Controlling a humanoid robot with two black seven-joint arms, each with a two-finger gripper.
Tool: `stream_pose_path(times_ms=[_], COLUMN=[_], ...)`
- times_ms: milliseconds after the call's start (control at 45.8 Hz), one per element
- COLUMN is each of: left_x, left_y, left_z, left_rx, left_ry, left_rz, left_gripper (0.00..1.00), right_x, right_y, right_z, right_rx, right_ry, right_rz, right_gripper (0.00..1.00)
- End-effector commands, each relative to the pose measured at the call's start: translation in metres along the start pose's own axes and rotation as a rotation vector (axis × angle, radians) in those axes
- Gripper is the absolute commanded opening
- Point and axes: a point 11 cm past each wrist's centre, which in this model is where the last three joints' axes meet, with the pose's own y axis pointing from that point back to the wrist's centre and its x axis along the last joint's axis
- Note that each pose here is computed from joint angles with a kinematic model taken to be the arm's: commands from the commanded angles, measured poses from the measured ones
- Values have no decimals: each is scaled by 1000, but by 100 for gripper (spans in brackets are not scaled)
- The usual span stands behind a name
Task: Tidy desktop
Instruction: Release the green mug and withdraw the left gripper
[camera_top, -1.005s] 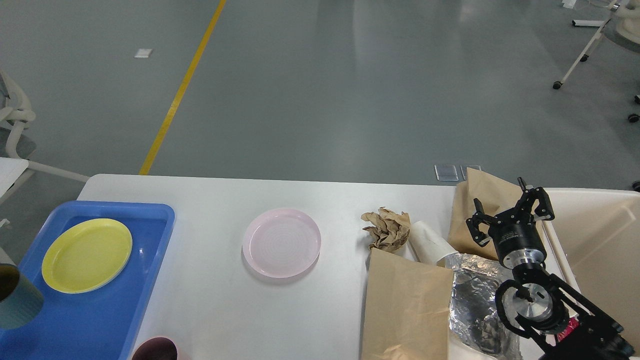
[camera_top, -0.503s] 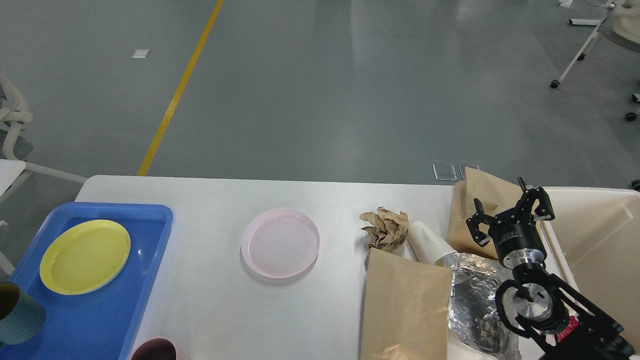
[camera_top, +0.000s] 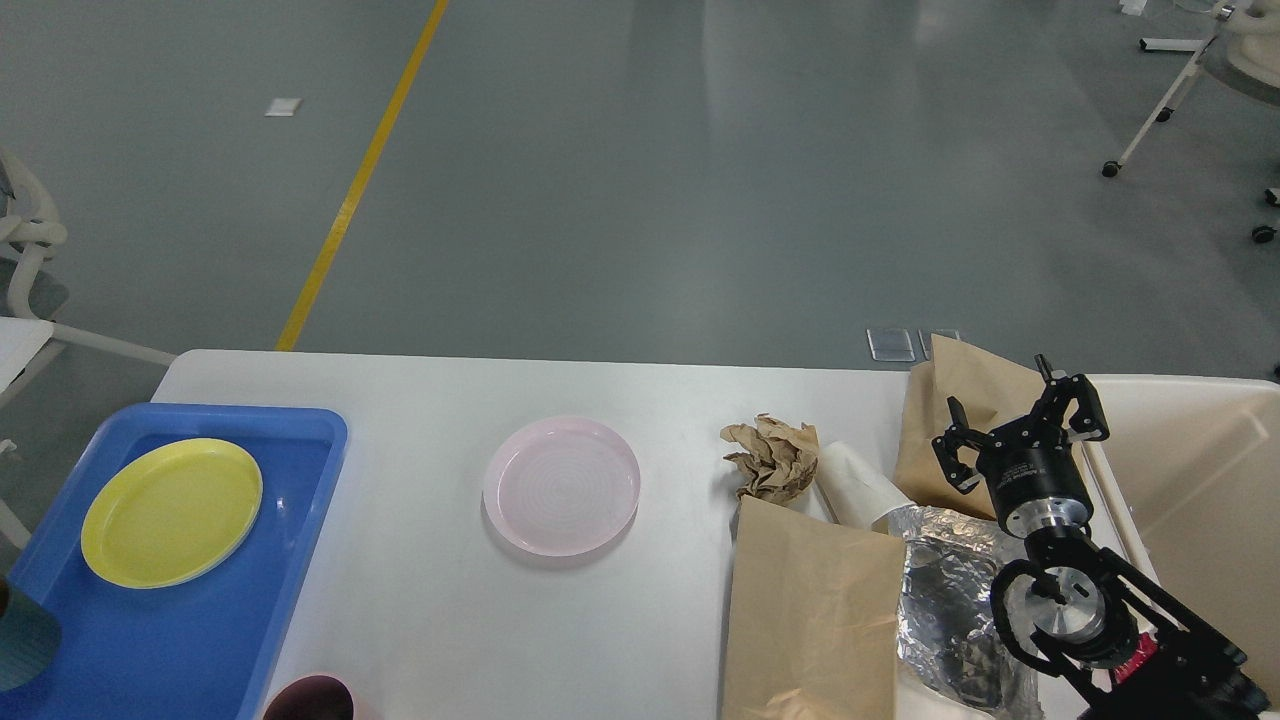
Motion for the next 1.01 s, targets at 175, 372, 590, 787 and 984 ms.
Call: stream_pose_path(times_ms=[175, 372, 590, 787, 984], left_x=[3, 10, 6, 0, 7], left_y=[-3, -3, -5, -6, 21], left_z=[12, 18, 18, 17, 39], left_rx=[-35, -85, -81, -80, -114], left_ry=[-2, 34, 35, 36, 7], left_rz=[31, 90, 67, 44, 32], left_gripper=[44, 86, 93, 94, 95], right_x=[0, 0, 0, 0, 0], right_y=[0, 0, 0, 0, 0], right_z=[0, 0, 0, 0, 0], right_rx=[-1, -1, -1, 1, -1], right_ry=[0, 0, 0, 0, 0], right_rz=[0, 0, 0, 0, 0], right_gripper=[100, 100, 100, 100, 100])
